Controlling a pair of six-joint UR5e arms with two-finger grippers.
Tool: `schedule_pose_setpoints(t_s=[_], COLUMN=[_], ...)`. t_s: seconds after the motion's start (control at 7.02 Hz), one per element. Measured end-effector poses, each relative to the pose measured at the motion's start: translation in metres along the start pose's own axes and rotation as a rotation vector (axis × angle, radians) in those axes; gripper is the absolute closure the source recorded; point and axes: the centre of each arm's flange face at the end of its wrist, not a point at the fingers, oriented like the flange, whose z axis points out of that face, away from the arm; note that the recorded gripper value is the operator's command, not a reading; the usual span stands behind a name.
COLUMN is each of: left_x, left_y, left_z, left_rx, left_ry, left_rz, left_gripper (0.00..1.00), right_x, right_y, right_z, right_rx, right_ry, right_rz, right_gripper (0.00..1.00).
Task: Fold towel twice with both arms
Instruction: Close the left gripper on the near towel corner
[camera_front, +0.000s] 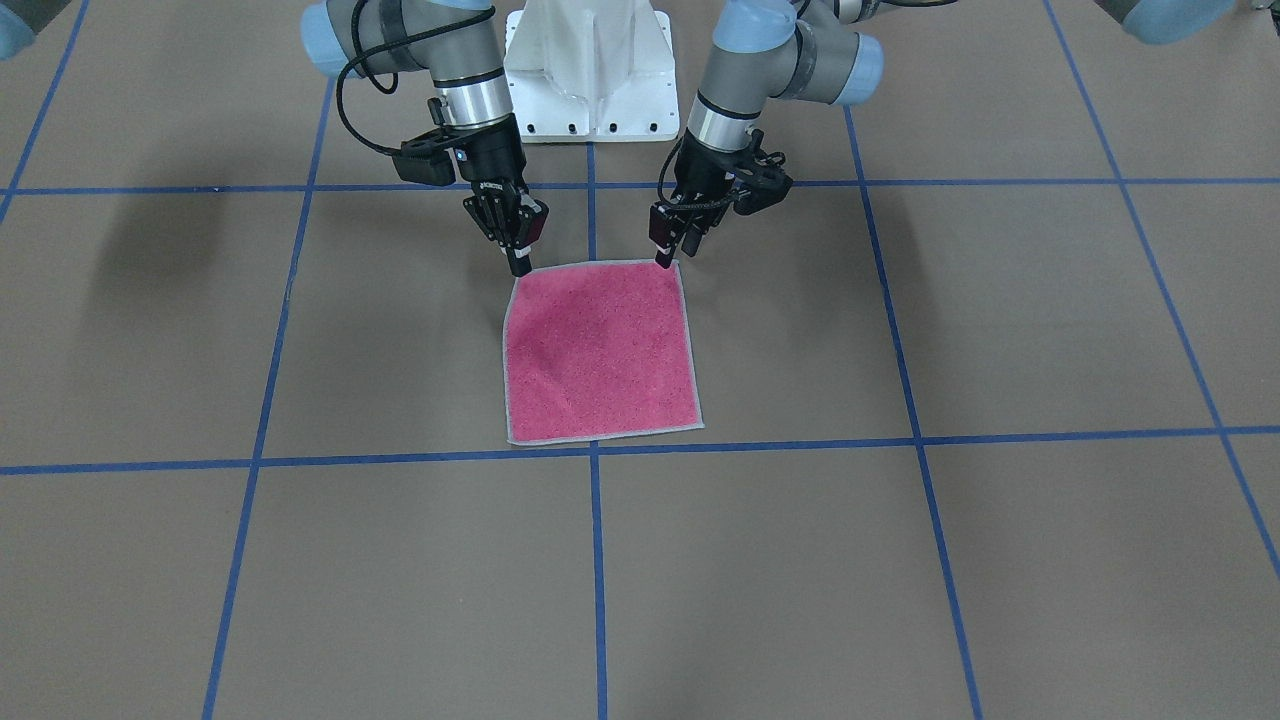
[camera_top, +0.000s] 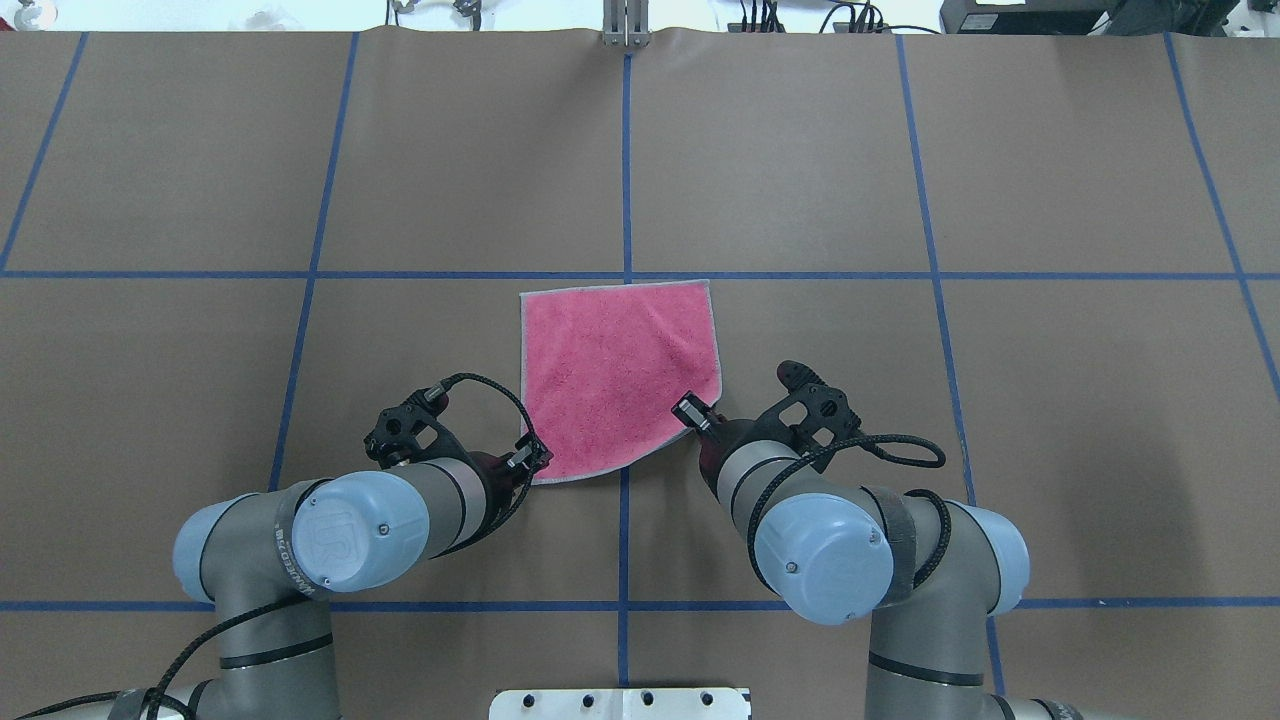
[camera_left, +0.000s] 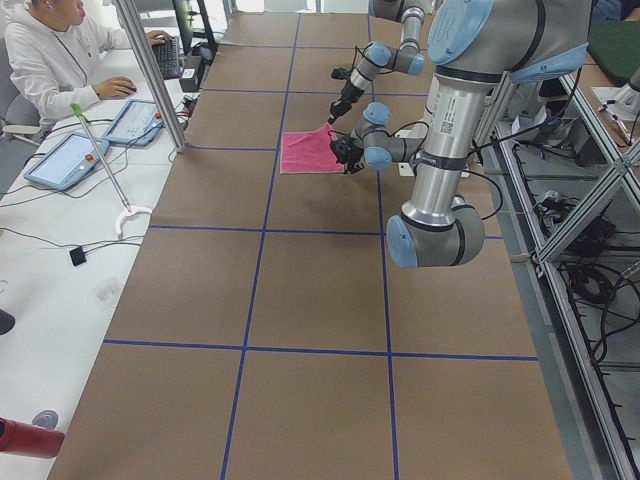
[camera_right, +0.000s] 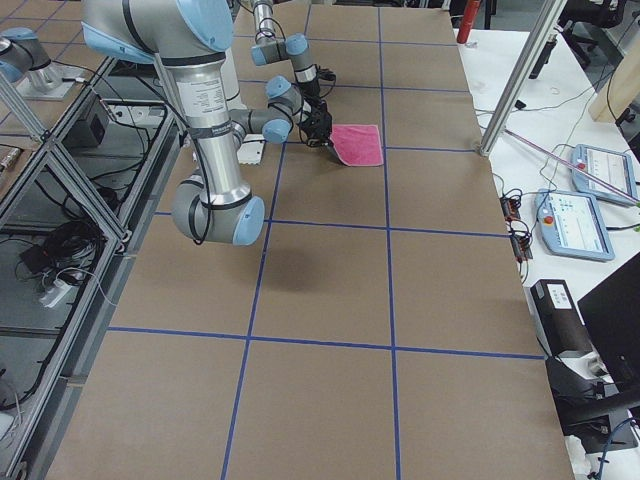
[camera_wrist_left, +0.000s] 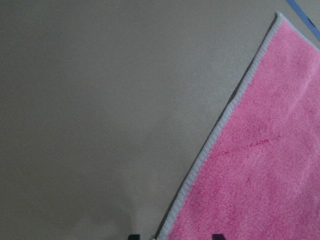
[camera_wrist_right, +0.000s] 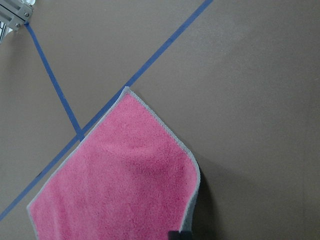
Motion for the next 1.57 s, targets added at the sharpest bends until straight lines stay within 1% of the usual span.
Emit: schedule_pose_setpoints(t_s=[0.57,1.0,1.14,1.28,1.57], left_x=[0.01,0.011,0.012,0.012,0.013], left_y=[0.006,0.001,0.001,0.001,0.002], left_z=[0.01,0.012,0.011,0.011,0.01], left_rx=[0.002,0.018,0.019,0.02,0.02], left_ry=[-0.002,-0.019,-0.021,-0.021,-0.02], left_rz=[0.001,0.017,0.02,0.021,0.021], left_gripper=[0.43,0.57,0.58,0.62,0.62], right_x=[0.0,0.0,0.0,0.0,0.0], right_y=[0.0,0.001,0.001,0.001,0.001], right_z=[0.0,0.0,0.0,0.0,0.0], right_rx=[0.0,-0.001,-0.001,-0.002,-0.002], right_ry=[0.001,0.0,-0.001,0.0,-0.001], right_rz=[0.0,0.0,0.0,0.0,-0.001], right_gripper=[1.0,1.0,1.0,1.0,1.0])
